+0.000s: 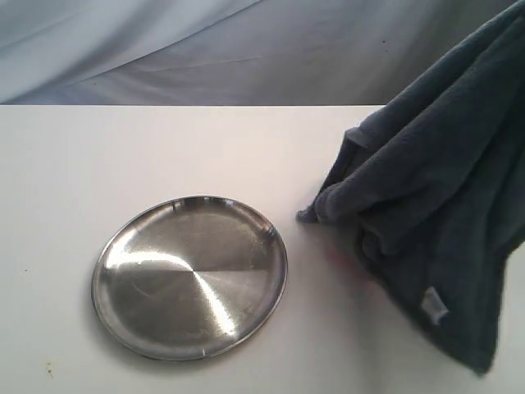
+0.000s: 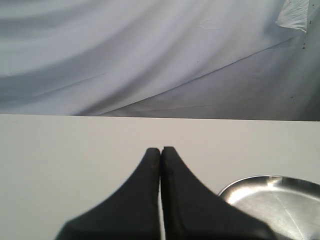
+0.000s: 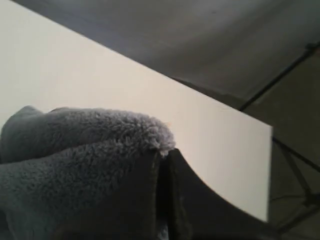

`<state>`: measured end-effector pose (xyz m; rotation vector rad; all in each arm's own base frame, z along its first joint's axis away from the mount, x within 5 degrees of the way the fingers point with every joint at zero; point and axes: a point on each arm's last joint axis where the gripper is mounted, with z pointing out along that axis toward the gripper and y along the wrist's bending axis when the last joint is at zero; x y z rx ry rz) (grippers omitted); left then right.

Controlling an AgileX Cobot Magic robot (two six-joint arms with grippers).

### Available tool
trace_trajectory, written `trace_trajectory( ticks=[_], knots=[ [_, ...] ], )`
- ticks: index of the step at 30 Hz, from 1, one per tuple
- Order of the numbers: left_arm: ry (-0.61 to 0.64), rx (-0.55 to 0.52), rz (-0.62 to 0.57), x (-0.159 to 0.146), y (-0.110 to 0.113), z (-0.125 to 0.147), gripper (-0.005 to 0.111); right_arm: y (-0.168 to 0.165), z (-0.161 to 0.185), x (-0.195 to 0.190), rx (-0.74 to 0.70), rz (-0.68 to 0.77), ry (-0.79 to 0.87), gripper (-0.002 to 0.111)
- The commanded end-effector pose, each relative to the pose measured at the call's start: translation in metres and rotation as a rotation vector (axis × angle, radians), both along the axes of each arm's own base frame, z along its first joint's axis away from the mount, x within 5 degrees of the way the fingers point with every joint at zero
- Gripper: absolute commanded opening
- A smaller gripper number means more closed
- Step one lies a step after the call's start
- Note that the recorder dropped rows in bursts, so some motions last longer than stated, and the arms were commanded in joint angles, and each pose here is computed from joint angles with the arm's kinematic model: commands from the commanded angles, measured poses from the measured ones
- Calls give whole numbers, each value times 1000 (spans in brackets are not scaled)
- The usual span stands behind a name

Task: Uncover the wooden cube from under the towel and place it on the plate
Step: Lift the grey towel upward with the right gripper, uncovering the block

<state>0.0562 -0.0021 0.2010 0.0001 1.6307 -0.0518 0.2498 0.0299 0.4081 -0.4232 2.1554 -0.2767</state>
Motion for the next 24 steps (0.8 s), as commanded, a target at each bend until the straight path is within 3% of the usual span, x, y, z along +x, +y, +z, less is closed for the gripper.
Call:
trace_trajectory(
  ticks=[1,11,19,24],
  knots=[
    [1,-2,-1,0,0,-1,1,-19,18,-10,-111,-145,-19,0],
    [1,-2,-1,0,0,-1,1,-32,26,-17,-172,-270,-54,0],
    [1,-2,-1,0,0,-1,1,-42,81,-50,-128,-335,-275,0],
    [1,-2,-1,0,0,-1,1,-45,98,-57,-128,-351,-305,0]
  ],
)
